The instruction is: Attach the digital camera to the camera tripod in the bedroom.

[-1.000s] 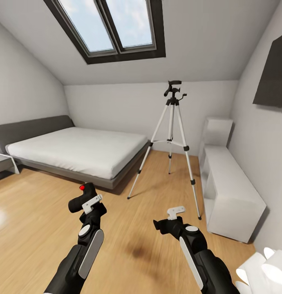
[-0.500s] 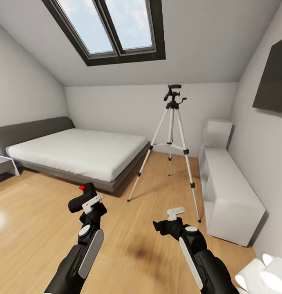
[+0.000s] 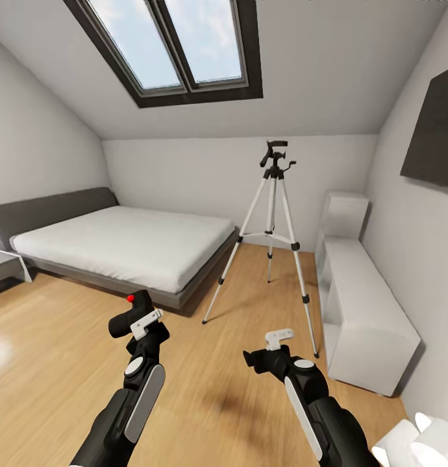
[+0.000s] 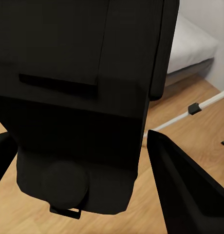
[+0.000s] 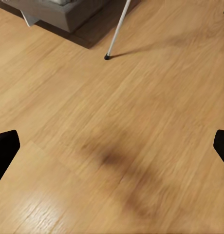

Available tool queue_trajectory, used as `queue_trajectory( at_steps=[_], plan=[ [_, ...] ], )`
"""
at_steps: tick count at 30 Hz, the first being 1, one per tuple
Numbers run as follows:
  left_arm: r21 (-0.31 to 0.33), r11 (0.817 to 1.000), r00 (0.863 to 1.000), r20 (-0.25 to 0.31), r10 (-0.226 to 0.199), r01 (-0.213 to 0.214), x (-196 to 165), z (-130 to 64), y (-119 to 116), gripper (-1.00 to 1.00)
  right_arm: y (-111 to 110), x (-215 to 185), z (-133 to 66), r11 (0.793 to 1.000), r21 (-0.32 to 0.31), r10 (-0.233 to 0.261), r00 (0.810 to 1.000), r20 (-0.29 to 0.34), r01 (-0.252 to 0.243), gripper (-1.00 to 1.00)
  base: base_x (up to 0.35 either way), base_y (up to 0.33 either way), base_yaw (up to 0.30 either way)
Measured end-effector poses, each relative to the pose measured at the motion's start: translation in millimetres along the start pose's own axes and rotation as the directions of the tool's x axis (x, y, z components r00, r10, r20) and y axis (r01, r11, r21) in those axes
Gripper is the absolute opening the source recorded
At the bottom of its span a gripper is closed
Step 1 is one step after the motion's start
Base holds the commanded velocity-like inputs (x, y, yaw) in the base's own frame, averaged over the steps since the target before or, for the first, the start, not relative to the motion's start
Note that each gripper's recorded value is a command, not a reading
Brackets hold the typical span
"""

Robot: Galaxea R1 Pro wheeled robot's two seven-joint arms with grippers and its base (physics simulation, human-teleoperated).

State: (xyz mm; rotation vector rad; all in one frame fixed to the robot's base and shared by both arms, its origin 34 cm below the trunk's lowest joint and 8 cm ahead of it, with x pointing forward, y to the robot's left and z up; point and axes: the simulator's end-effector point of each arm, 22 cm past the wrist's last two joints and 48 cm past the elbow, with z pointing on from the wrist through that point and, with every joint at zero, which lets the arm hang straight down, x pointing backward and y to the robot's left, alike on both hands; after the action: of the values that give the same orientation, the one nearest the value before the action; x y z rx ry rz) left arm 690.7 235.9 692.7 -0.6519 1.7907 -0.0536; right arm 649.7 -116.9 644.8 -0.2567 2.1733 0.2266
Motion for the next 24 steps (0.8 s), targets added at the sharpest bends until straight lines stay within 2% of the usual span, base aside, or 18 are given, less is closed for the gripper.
queue_trajectory(
  at_steps=[24],
  plan=[
    [0.0, 1.0, 1.0, -0.002, 0.001, -0.001, -44, -8.2, -21, -1.0, 1, -47, -21.5, 1.0, 0.0, 0.0, 1.0, 0.005, 0.0, 1.0, 0.0, 0.0, 0.0]
  ],
)
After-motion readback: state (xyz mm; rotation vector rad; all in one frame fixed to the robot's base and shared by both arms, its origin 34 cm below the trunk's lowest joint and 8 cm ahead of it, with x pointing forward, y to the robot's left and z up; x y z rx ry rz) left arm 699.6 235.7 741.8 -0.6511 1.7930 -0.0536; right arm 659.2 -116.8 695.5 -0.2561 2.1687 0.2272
